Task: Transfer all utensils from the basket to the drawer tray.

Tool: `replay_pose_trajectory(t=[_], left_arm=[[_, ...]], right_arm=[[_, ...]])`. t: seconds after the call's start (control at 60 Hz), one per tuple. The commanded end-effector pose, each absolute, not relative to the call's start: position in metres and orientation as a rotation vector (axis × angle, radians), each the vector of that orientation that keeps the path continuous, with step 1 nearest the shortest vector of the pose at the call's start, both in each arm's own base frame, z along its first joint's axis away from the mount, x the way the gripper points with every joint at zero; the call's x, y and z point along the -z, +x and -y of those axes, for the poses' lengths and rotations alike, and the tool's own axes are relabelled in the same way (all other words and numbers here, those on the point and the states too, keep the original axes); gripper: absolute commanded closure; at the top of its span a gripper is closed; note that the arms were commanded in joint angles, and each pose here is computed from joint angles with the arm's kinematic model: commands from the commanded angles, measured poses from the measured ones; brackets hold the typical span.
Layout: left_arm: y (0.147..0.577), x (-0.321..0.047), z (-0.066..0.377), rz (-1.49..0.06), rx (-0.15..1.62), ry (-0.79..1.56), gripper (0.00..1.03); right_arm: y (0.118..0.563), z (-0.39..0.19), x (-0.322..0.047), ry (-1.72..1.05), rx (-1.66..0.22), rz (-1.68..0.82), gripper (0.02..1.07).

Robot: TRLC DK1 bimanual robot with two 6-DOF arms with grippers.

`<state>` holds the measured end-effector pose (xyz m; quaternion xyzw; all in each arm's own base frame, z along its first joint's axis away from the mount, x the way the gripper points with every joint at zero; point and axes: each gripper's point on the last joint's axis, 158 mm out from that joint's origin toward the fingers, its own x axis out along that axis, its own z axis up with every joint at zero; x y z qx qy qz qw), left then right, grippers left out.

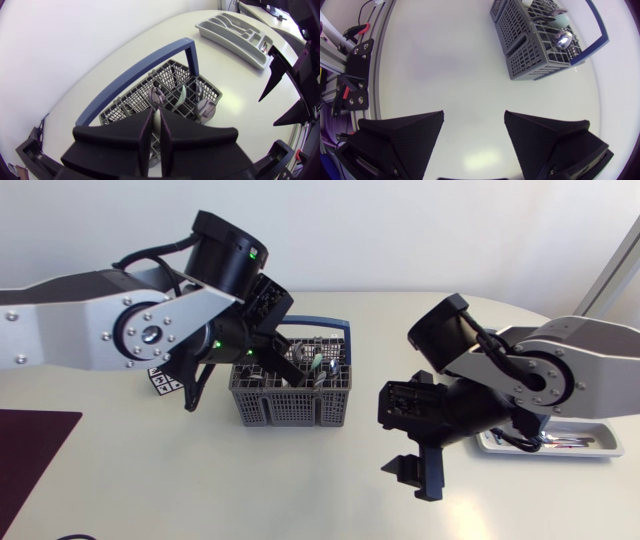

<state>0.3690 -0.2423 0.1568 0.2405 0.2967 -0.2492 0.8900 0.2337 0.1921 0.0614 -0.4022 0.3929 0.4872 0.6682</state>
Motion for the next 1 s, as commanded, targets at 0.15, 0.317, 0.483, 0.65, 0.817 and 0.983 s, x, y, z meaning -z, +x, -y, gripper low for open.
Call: replay_pose_trajectory(t=[0.15,0.317,0.483,0.65,0.817,0.983], left_arm=[[0.357,-0.197,0.241,-0.536,0.521,0.445,1.00],[0.349,-0.216,0.242,-0.524,0.535,0.360,1.00],[0.345,-0.224,0.246,-0.568,0.608,0.212,1.00],[0.342,-0.228,0.253,-0.606,0.672,0.100,1.00],[0.338,-0.235,0.261,-0.628,0.734,0.008,1.00],[0.339,-0.235,0.268,-0.645,0.752,-0.032,1.00]], right_arm=[[0.246,-0.202,-0.085,-0.858,-1.028,-0.801,0.20],[0.259,-0.215,-0.115,-0.795,-0.980,-0.687,0.20],[0.271,-0.230,-0.147,-0.729,-0.937,-0.585,0.20],[0.285,-0.244,-0.169,-0.658,-0.903,-0.511,0.20],[0.298,-0.258,-0.186,-0.583,-0.885,-0.455,0.21],[0.301,-0.278,-0.193,-0.515,-0.912,-0.443,0.30]])
